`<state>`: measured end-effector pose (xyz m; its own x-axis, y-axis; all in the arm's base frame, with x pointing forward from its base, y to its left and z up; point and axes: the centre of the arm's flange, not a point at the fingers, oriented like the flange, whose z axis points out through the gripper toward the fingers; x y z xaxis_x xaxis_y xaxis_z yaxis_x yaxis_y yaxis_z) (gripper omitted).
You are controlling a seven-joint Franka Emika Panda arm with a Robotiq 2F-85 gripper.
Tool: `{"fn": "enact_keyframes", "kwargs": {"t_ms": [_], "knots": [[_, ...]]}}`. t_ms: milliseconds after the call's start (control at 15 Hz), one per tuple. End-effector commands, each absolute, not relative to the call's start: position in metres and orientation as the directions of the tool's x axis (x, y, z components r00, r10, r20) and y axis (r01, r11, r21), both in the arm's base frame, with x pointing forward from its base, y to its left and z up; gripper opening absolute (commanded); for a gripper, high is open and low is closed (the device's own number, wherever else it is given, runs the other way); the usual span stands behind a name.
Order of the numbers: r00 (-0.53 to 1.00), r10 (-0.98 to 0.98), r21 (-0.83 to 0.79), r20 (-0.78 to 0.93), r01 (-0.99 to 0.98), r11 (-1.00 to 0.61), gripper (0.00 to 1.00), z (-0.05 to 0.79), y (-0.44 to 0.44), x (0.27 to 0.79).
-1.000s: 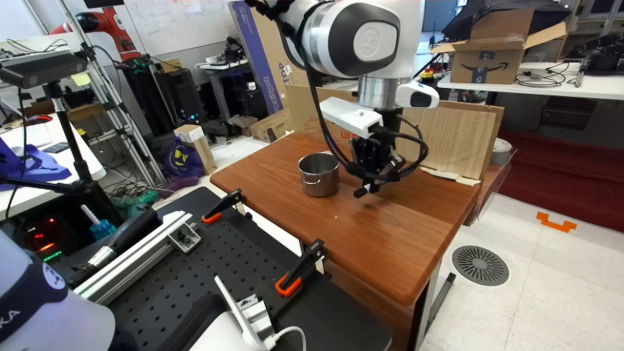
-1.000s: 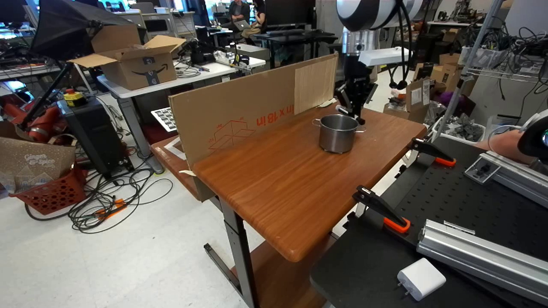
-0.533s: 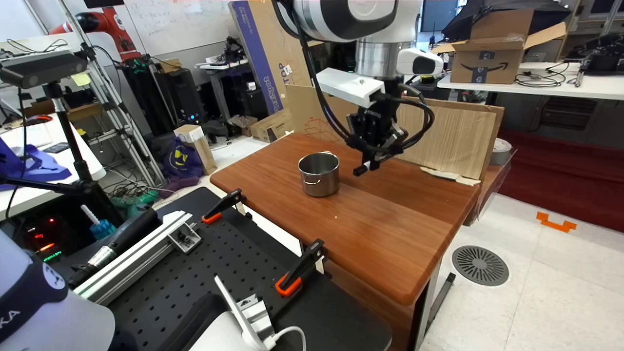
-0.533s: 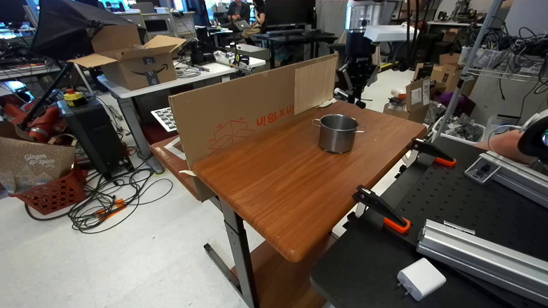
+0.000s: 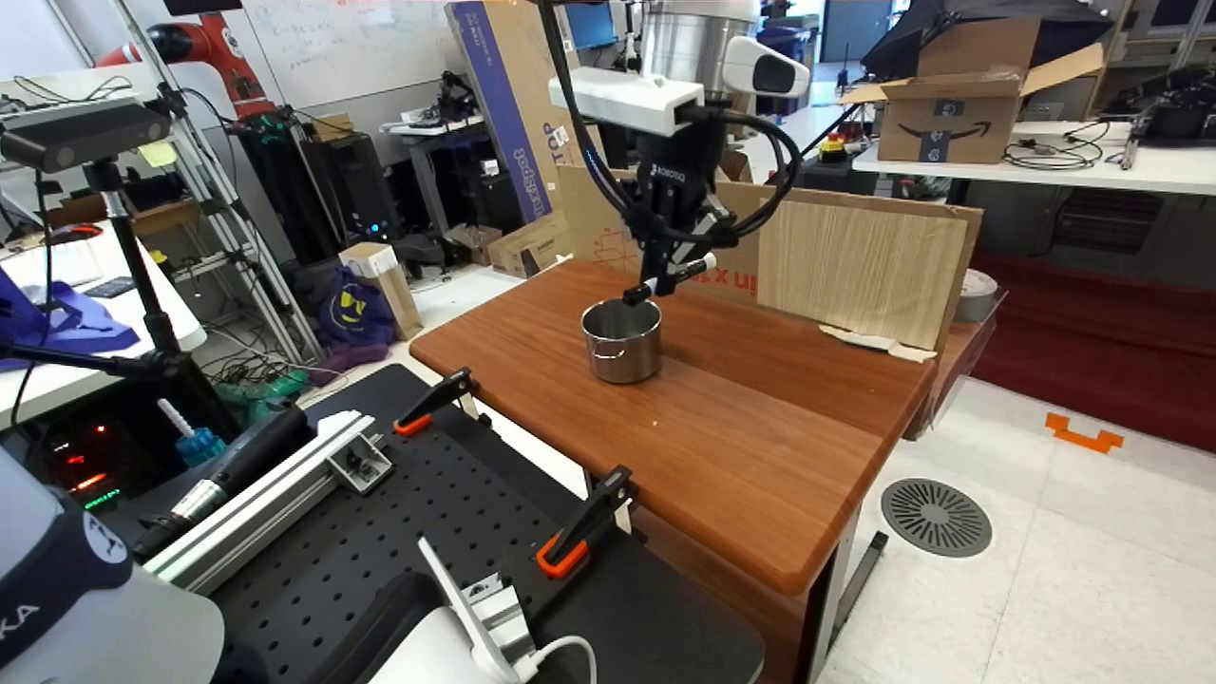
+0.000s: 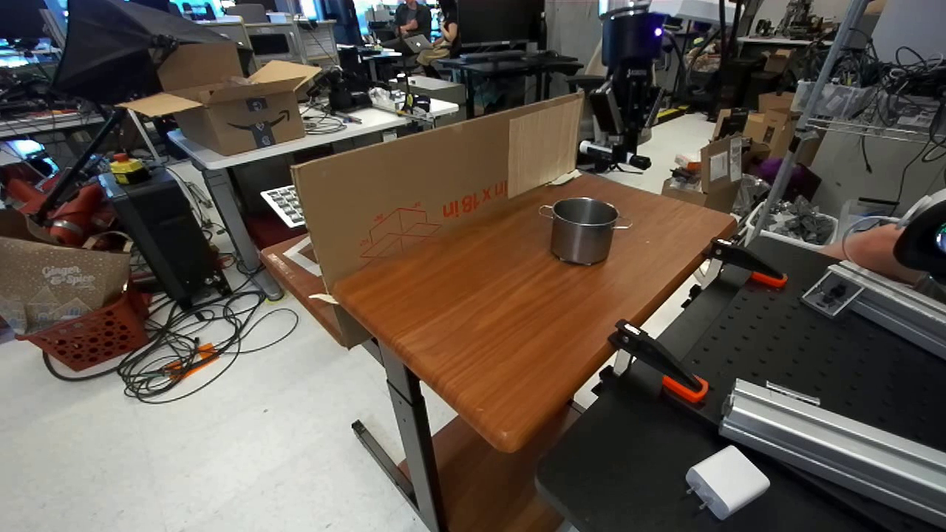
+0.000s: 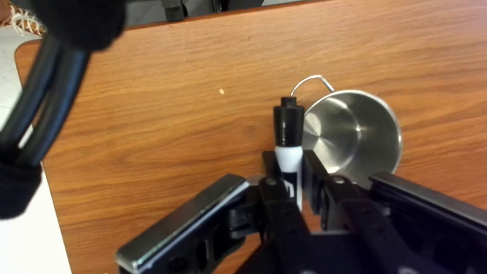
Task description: Put the black marker in the pot
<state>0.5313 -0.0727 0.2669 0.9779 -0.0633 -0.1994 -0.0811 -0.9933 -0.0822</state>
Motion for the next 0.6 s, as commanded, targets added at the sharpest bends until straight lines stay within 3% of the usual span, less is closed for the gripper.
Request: {"fn": "enact_keyframes", "kwargs": {"t_ms": [0,533], "knots": [[0.96,0.0,-0.113,-0.28,-0.033,-0.993,0.05,0.279,-0.059,0.523],[0.894,0.076,-0.12,-0.442,0.025,-0.993,0.05,0.256,-0.024,0.53]]}}
